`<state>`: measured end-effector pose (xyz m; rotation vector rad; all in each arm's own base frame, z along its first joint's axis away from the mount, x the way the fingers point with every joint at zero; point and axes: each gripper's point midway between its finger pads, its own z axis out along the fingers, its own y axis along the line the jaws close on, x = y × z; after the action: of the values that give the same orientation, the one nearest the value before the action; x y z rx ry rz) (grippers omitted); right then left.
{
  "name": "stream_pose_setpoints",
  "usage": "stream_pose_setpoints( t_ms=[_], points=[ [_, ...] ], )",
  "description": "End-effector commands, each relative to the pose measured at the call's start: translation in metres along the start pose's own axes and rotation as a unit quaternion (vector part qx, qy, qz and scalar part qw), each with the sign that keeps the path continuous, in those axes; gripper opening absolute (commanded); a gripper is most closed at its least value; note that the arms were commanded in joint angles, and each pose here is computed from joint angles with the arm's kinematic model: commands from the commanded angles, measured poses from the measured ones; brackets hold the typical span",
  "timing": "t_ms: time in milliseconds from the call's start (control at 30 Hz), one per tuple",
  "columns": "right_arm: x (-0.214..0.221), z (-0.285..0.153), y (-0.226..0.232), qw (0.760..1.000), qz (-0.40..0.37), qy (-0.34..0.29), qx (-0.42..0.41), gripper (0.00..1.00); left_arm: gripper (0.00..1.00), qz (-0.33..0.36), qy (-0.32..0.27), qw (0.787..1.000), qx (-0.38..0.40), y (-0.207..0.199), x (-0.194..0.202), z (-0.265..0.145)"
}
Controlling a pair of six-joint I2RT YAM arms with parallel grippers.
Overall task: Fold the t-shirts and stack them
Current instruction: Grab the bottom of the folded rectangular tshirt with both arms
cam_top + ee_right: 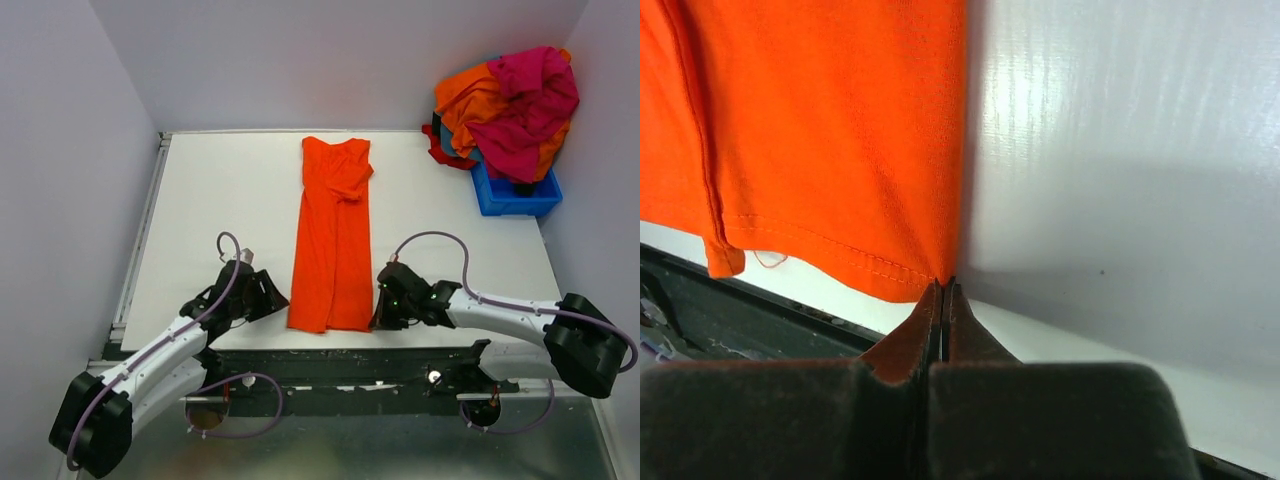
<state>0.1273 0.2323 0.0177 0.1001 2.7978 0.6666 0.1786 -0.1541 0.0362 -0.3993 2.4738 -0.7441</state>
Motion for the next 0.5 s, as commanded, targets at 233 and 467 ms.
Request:
stream_pose_setpoints(
  t_ms=[233,467],
  points=[
    [0.007,0.006,-0.020,0.999,-0.011,0.013,0.046,0.01,0.59,-0.001,0.088,0.996,-0.009,-0.001,0.047,0.001],
    [0.005,0.008,-0.015,0.999,-0.009,0.011,0.041,0.01,0.49,0.004,0.091,0.995,-0.028,0.002,0.051,0.001]
  ],
)
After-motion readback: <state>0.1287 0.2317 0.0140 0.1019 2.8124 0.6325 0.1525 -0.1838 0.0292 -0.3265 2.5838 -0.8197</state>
